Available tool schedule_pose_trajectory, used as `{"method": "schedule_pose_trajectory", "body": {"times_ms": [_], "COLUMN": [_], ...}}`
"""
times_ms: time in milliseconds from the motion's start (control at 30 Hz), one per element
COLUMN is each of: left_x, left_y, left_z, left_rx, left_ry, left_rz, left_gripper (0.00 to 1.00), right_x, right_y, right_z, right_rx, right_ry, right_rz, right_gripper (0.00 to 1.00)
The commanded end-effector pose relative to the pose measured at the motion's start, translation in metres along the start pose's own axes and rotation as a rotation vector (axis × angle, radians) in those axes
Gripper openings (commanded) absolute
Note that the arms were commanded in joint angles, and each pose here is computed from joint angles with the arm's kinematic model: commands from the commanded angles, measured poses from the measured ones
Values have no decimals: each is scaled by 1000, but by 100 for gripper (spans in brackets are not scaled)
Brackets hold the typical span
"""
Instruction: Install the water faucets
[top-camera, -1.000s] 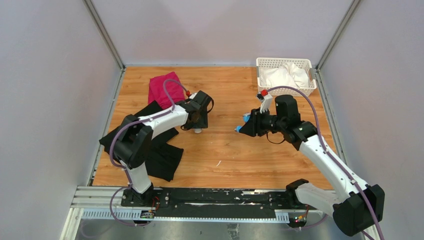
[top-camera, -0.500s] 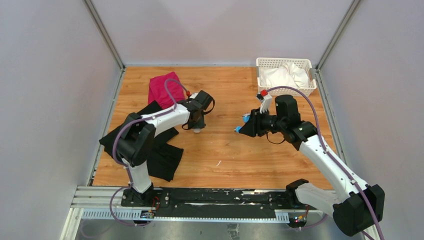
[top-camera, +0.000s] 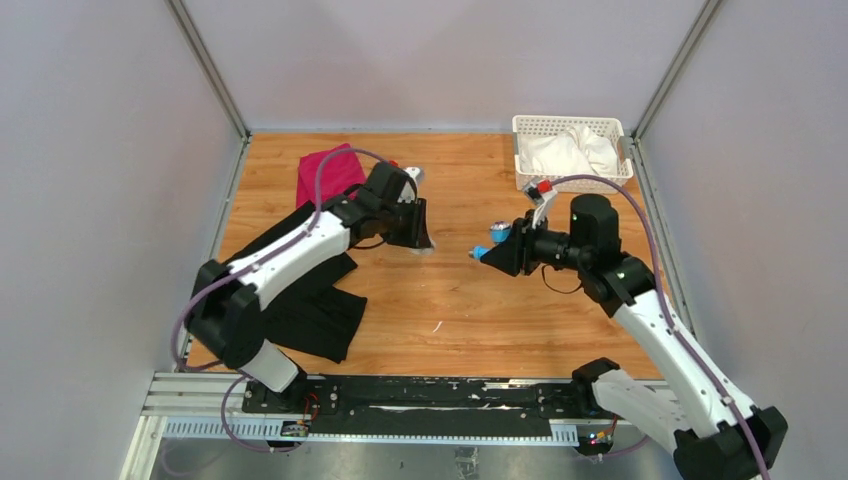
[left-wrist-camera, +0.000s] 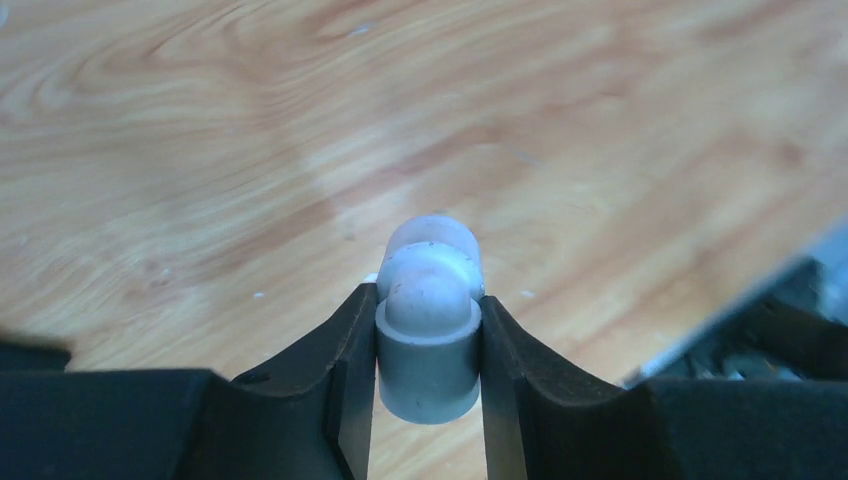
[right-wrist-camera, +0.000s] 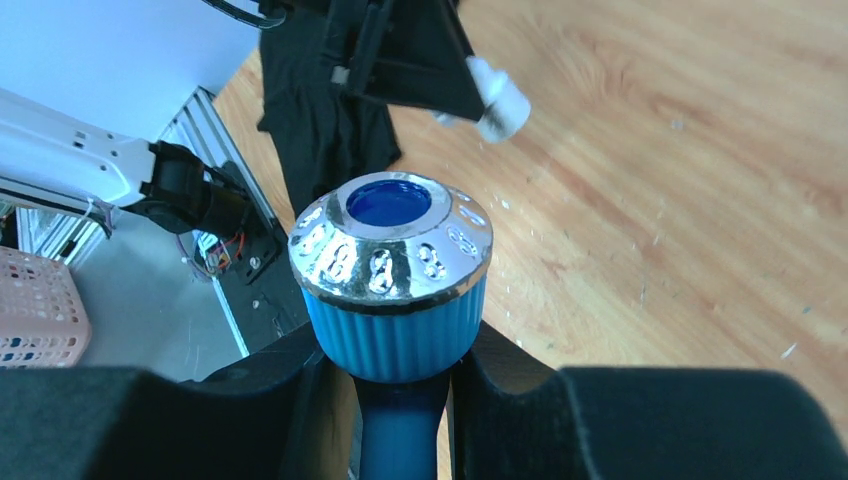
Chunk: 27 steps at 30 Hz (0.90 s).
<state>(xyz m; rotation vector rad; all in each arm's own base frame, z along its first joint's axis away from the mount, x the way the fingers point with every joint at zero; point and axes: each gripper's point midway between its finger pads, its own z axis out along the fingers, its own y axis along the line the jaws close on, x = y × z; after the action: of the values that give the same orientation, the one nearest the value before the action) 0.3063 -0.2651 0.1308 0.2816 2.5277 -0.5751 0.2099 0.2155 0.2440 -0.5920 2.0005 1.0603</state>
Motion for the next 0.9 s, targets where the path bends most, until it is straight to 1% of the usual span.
{"method": "schedule_pose_trajectory", "body": {"times_ms": [0,67,100,167,233,300,367,400,433,467,500,533,600,767,867], "left_x": [-16,-12,-8,-3,-1,-2,-12,-12,-10,-6,-3,-3,-8,-19,-21], "left_y": [-62,-76,-85,-94,-96,-95,-93,-92,-95,-99,-102,-103,-106,-113,-115], "left_z": [-71,-104,-123,-156,-176,-201,-217,-221,-226,-231,-234,-236,-240,-251,-260], "left_rx": [381,535,618,705,732,717,679,671,681,697,708,703,685,673,654], "left_ry": [-77,-106,-145,-252,-415,-601,-758,-806,-849,-893,-924,-948,-986,-1036,-1079], "left_rz": [201,251,303,415,546,648,709,747,818,931,1030,1091,1164,1243,1296], "left_gripper": [0,0,0,0,0,0,0,0,0,0,0,0,0,0,0], "right_x": [-38,-50,-56,-64,-61,-56,-50,-49,-49,-50,-51,-52,-55,-54,-50], "right_y": [33,52,62,79,91,104,116,119,123,126,127,127,127,139,147], "right_z": [-26,-42,-52,-68,-77,-81,-82,-78,-78,-77,-75,-71,-67,-70,-72], "right_rx": [-83,-124,-149,-188,-230,-297,-380,-420,-449,-465,-475,-482,-477,-534,-602], "right_ry": [-197,-296,-356,-483,-544,-546,-496,-462,-442,-432,-422,-409,-400,-408,-410], "right_rz": [-189,-287,-345,-466,-562,-633,-653,-638,-633,-629,-619,-609,-601,-642,-658], "right_gripper": [0,0,0,0,0,0,0,0,0,0,0,0,0,0,0]}}
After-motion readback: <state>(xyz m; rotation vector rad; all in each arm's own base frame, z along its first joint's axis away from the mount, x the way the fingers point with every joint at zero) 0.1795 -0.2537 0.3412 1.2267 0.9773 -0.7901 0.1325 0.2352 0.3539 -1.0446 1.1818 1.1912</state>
